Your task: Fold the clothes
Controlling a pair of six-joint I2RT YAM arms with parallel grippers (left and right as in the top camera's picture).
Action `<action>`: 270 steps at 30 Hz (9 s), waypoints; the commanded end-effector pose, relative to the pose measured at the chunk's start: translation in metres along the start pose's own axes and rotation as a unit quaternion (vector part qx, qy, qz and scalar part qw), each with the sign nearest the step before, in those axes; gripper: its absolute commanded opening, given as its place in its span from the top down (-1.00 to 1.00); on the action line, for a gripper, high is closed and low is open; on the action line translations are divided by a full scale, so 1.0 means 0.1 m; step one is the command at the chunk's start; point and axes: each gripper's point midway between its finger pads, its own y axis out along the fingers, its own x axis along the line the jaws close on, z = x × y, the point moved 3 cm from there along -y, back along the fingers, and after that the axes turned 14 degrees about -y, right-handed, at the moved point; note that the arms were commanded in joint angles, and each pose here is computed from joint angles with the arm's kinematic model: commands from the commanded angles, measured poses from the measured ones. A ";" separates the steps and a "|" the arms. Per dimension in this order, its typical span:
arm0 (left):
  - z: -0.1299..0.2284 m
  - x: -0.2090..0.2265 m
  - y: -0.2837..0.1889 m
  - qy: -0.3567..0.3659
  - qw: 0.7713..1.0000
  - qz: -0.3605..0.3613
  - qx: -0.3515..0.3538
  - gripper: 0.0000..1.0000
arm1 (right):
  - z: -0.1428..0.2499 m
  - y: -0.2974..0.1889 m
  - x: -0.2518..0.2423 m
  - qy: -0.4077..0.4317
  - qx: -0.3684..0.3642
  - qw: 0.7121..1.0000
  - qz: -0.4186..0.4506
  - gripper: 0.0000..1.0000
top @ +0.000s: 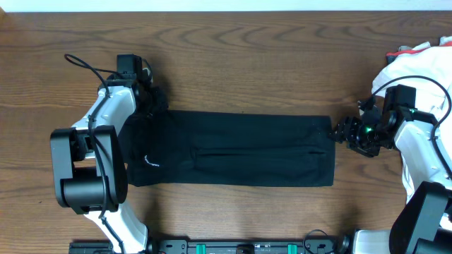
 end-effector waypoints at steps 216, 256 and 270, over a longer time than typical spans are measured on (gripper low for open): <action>0.13 0.39 -1.97 -0.011 0.992 -0.021 -0.125 -0.96 | -0.04 -0.07 -0.55 -0.005 -0.019 0.997 0.077 0.97; 0.13 0.39 -1.97 -0.011 0.992 -0.021 -0.125 -0.96 | -0.15 0.31 1.43 -0.100 -0.020 0.980 -0.174 0.97; 0.13 0.39 -1.97 -0.011 0.992 -0.021 -0.125 -0.96 | 0.00 0.50 1.88 -0.146 -0.021 0.978 -0.150 0.97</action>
